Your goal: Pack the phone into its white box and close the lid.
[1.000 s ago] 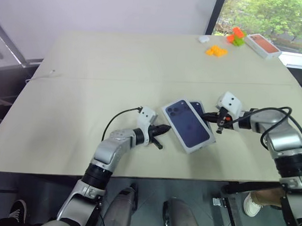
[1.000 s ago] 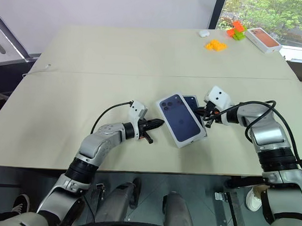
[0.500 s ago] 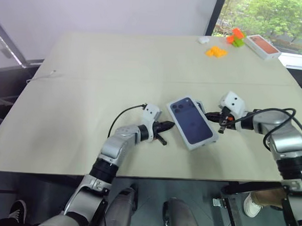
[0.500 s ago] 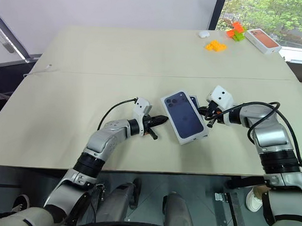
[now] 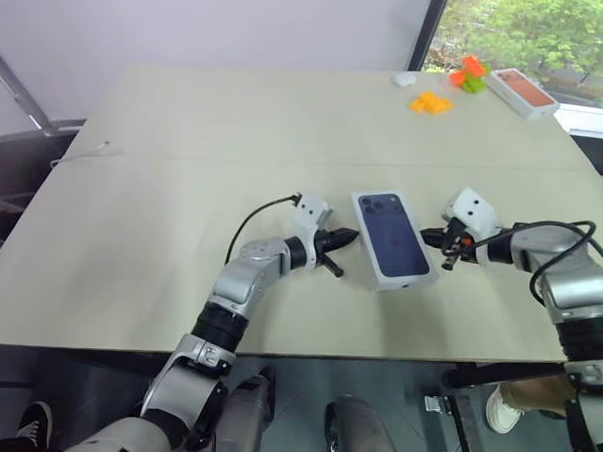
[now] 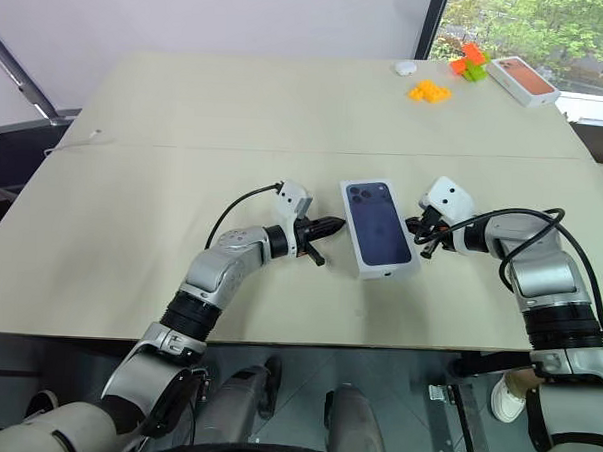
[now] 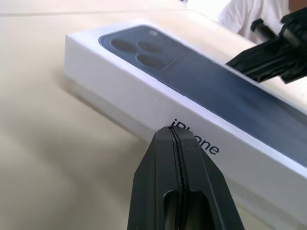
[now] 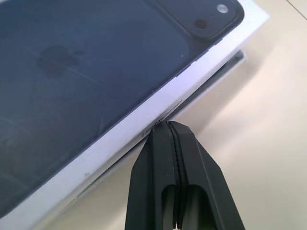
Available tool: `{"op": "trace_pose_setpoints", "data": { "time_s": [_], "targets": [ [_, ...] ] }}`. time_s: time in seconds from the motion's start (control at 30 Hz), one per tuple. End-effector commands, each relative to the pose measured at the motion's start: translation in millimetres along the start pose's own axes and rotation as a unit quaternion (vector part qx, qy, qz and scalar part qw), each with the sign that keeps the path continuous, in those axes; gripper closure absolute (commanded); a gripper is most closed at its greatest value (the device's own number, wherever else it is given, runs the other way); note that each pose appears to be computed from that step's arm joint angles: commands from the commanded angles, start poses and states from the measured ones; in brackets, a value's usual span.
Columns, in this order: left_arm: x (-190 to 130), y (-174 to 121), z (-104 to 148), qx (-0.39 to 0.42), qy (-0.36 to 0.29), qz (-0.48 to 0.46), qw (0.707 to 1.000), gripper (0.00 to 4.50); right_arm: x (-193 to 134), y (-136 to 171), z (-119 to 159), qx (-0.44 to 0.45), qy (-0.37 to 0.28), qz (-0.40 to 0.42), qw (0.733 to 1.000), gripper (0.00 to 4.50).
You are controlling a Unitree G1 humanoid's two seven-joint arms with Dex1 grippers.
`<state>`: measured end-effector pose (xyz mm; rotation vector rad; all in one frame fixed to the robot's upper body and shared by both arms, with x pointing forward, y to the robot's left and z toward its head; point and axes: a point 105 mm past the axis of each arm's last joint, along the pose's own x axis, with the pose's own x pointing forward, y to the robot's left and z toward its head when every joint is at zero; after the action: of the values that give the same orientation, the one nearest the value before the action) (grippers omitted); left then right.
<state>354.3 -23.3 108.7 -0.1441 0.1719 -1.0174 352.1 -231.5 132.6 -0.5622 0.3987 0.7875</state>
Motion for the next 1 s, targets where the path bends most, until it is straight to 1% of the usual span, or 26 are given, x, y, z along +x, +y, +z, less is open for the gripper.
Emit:
{"op": "trace_pose_setpoints", "data": {
  "time_s": [0.03, 0.13, 0.43, 0.57, 0.63, 0.77, 0.9, 1.0],
  "targets": [
    [7, -6, 12, 0.019, -0.020, -0.012, 1.000, 4.50, -6, -8, 13, -0.024, -0.016, -0.014, 0.999, 4.48],
    [9, -3, 14, 0.017, -0.024, -0.007, 1.000, 4.50, -6, -7, 13, -0.027, -0.015, -0.013, 0.999, 4.48],
    [8, -2, 5, 0.013, -0.013, -0.008, 1.000, 4.50, -7, -7, 10, -0.030, -0.008, -0.013, 0.999, 4.48],
    [8, -6, 3, 0.016, -0.008, -0.016, 1.000, 4.50, -7, -8, 6, -0.032, 0.001, -0.016, 0.999, 4.48],
    [8, -7, 1, 0.003, -0.004, -0.015, 1.000, 4.50, -8, -8, 5, -0.019, -0.003, -0.015, 1.000, 4.48],
    [7, -11, 0, 0.017, -0.004, -0.023, 1.000, 4.50, -10, -7, 0, -0.039, 0.015, -0.013, 0.999, 4.48],
    [7, -9, -3, 0.015, -0.002, -0.015, 1.000, 4.50, -7, -3, -3, -0.037, 0.014, -0.009, 0.999, 4.48],
    [7, -8, 0, 0.017, -0.006, -0.014, 1.000, 4.50, -6, -3, -3, -0.032, 0.013, -0.010, 0.999, 4.48]
  ]
}}
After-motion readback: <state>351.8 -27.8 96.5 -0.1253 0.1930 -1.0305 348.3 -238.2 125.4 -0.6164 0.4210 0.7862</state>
